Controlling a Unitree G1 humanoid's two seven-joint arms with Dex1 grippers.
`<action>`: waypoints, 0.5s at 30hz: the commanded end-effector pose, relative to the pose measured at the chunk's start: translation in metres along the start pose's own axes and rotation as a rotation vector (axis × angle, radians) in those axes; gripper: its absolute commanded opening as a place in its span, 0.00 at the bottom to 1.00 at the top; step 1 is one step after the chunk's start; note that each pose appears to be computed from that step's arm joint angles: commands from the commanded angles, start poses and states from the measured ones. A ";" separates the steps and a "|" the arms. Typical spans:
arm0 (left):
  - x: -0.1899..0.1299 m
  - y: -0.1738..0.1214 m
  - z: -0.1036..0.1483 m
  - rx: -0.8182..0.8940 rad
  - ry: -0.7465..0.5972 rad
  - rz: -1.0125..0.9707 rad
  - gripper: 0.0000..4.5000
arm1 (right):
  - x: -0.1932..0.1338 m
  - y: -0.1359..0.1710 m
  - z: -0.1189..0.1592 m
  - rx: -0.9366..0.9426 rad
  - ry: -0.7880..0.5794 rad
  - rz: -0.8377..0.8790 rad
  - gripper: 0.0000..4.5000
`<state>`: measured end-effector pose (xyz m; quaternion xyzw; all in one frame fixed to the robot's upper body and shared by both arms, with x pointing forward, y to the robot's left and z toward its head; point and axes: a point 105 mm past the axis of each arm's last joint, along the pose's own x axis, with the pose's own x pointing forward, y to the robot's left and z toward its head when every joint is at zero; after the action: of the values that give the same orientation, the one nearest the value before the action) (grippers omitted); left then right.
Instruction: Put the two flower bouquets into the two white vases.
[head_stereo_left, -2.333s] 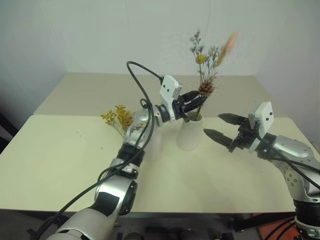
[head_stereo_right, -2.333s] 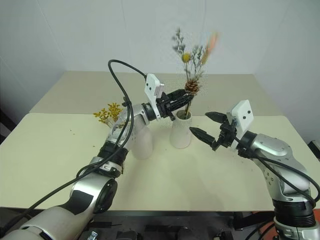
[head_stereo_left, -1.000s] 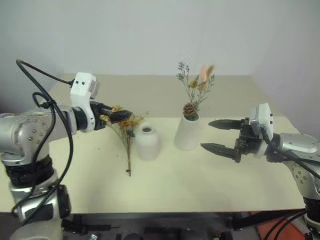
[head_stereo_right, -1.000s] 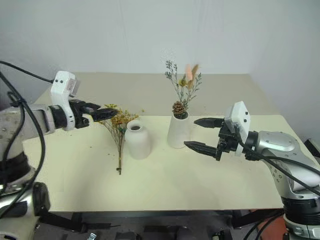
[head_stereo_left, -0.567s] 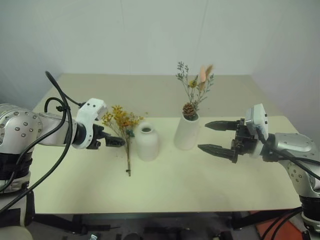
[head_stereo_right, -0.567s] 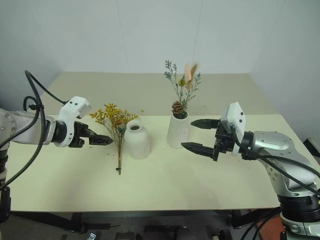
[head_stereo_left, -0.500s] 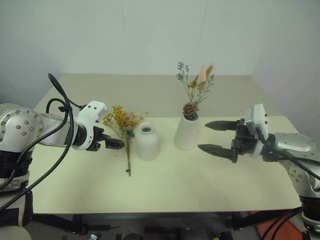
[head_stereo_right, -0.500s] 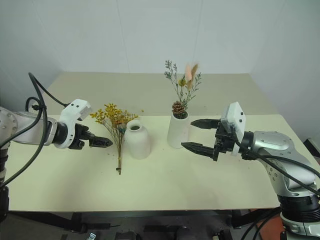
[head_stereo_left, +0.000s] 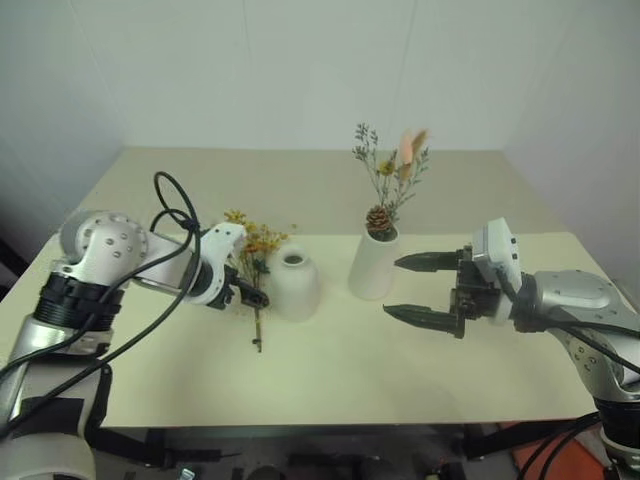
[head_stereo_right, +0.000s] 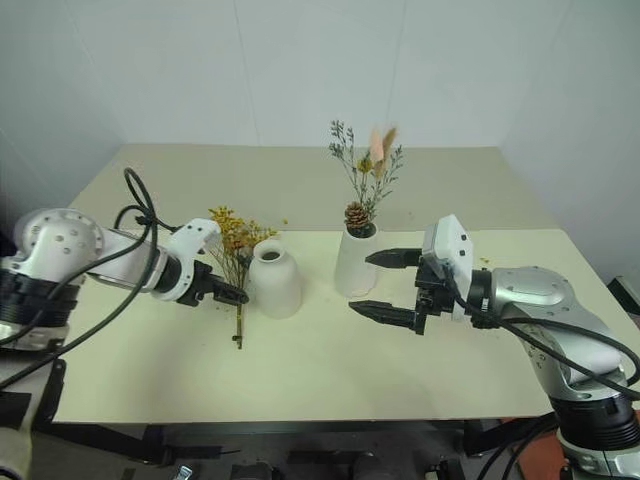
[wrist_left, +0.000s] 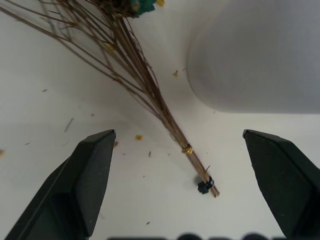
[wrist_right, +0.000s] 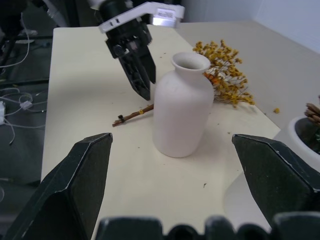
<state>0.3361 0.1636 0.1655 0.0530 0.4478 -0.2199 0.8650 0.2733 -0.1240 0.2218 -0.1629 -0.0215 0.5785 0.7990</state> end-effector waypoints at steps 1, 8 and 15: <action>0.002 0.005 0.001 0.006 0.006 0.045 1.00 | 0.002 0.007 0.009 -0.047 0.012 0.044 1.00; 0.010 0.011 -0.004 -0.022 0.030 0.063 1.00 | 0.005 0.007 0.009 -0.059 0.015 0.057 1.00; 0.025 0.013 -0.007 -0.063 0.057 0.087 1.00 | 0.009 0.008 0.011 -0.057 0.008 0.062 1.00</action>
<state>0.3463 0.1696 0.1390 0.0603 0.4790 -0.1700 0.8591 0.2704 -0.1144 0.2181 -0.1746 -0.0090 0.5978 0.7823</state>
